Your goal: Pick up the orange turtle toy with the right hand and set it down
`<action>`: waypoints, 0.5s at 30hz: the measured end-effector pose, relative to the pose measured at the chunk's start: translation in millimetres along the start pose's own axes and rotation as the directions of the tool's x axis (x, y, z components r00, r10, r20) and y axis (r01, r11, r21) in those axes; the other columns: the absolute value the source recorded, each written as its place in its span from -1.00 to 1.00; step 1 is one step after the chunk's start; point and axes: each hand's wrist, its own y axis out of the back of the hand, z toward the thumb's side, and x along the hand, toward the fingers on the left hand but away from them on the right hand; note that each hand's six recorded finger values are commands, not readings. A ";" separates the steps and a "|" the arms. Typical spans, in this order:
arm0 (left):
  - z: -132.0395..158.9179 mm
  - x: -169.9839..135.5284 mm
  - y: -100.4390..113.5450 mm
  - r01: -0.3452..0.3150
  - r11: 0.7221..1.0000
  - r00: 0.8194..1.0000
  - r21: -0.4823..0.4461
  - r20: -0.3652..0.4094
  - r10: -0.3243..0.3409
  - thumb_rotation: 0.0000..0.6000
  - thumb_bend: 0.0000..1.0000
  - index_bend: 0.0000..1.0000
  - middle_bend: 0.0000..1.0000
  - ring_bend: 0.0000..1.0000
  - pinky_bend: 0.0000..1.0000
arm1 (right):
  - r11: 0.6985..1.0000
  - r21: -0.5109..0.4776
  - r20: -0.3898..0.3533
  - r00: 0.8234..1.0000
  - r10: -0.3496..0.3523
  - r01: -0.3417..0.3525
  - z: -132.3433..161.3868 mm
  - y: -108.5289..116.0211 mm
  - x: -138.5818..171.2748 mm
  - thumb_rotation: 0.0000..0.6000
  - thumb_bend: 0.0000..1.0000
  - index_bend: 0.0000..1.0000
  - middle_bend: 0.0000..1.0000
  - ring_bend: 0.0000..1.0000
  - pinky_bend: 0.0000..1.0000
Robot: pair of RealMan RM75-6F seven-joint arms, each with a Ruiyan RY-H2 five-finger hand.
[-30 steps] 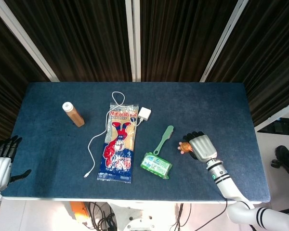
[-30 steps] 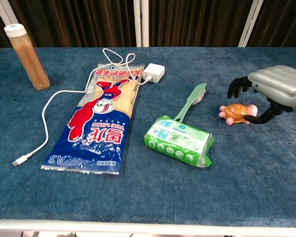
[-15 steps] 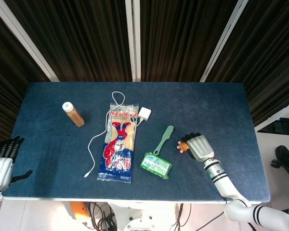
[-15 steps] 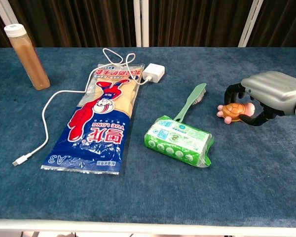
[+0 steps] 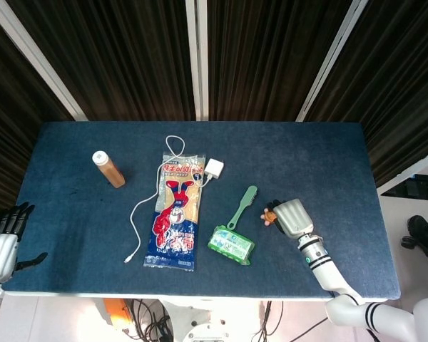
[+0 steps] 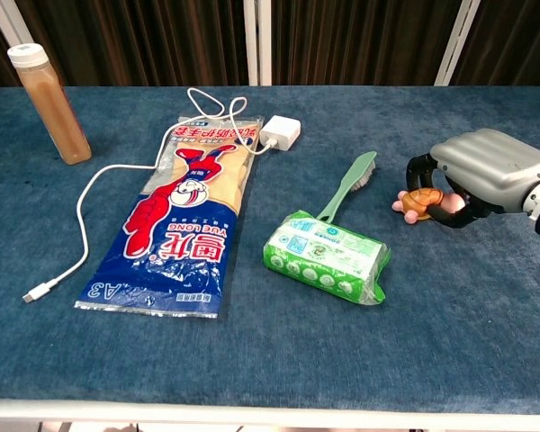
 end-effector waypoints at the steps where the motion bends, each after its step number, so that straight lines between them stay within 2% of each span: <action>1: -0.4 0.0 -0.1 0.000 1.000 1.000 -0.001 -0.002 0.000 1.00 -0.82 -0.91 -1.00 -1.00 -0.90 | 1.000 0.001 0.001 1.000 -0.004 0.004 0.4 -0.5 -0.6 1.00 -0.11 0.89 0.51 0.48 0.79; 4: -1.8 -0.2 -0.3 0.001 1.000 1.000 -0.001 -0.006 -0.001 1.00 -0.82 -0.91 -1.00 -1.00 -0.89 | 1.000 0.000 0.002 1.000 -0.017 0.017 1.6 -2.4 -2.1 1.00 -0.01 0.99 0.57 0.54 0.85; 7: -2.5 -0.3 0.1 -0.001 1.000 1.000 -0.001 -0.007 0.001 1.00 -0.82 -0.91 -1.00 -1.00 -0.89 | 1.000 -0.006 0.004 1.000 -0.025 0.025 2.1 -3.7 -2.9 1.00 -0.04 0.94 0.54 0.54 0.85; 9: -2.6 -0.4 0.7 -0.003 1.000 1.000 -0.002 -0.006 0.003 1.00 -0.82 -0.91 -1.00 -1.00 -0.89 | 1.000 -0.007 0.000 1.000 -0.024 0.024 1.5 -3.3 -2.1 1.00 -0.17 0.73 0.41 0.45 0.74; 11: -2.3 -0.4 1.0 -0.003 1.000 1.000 -0.002 -0.004 0.003 1.00 -0.82 -0.91 -1.00 -1.00 -0.89 | 1.000 -0.007 -0.006 1.000 -0.013 0.013 0.3 -3.3 -0.8 1.00 -0.31 0.31 0.19 0.15 0.37; 12: -2.1 -0.3 1.1 -0.003 1.000 1.000 -0.002 -0.003 0.003 1.00 -0.82 -0.91 -1.00 -1.00 -0.89 | 1.000 -0.009 -0.011 1.000 -0.001 0.001 -0.4 -3.2 0.5 1.00 -0.33 0.20 0.12 0.06 0.27; 13: -1.9 -0.2 1.2 -0.003 1.000 1.000 -0.002 -0.003 0.003 1.00 -0.82 -0.91 -1.00 -1.00 -0.89 | 1.000 -0.011 -0.014 1.000 0.010 -0.010 -1.2 -2.9 1.6 1.00 -0.37 -0.07 -0.04 -0.15 0.06; 14: -1.6 -0.1 1.2 -0.003 1.000 1.000 -0.002 -0.002 0.003 1.00 -0.82 -0.91 -1.00 -1.00 -0.89 | 1.000 -0.013 -0.018 1.000 0.020 -0.021 -2.0 -2.2 2.9 1.00 -0.41 -0.28 -0.19 -0.31 -0.08; 15: -1.4 0.0 1.2 -0.003 1.000 1.000 -0.002 -0.002 0.003 1.00 -0.82 -0.91 -1.00 -1.00 -0.89 | 0.999 -0.017 -0.021 0.999 0.033 -0.033 -3.1 -0.5 4.8 1.00 -0.43 -0.41 -0.27 -0.40 -0.16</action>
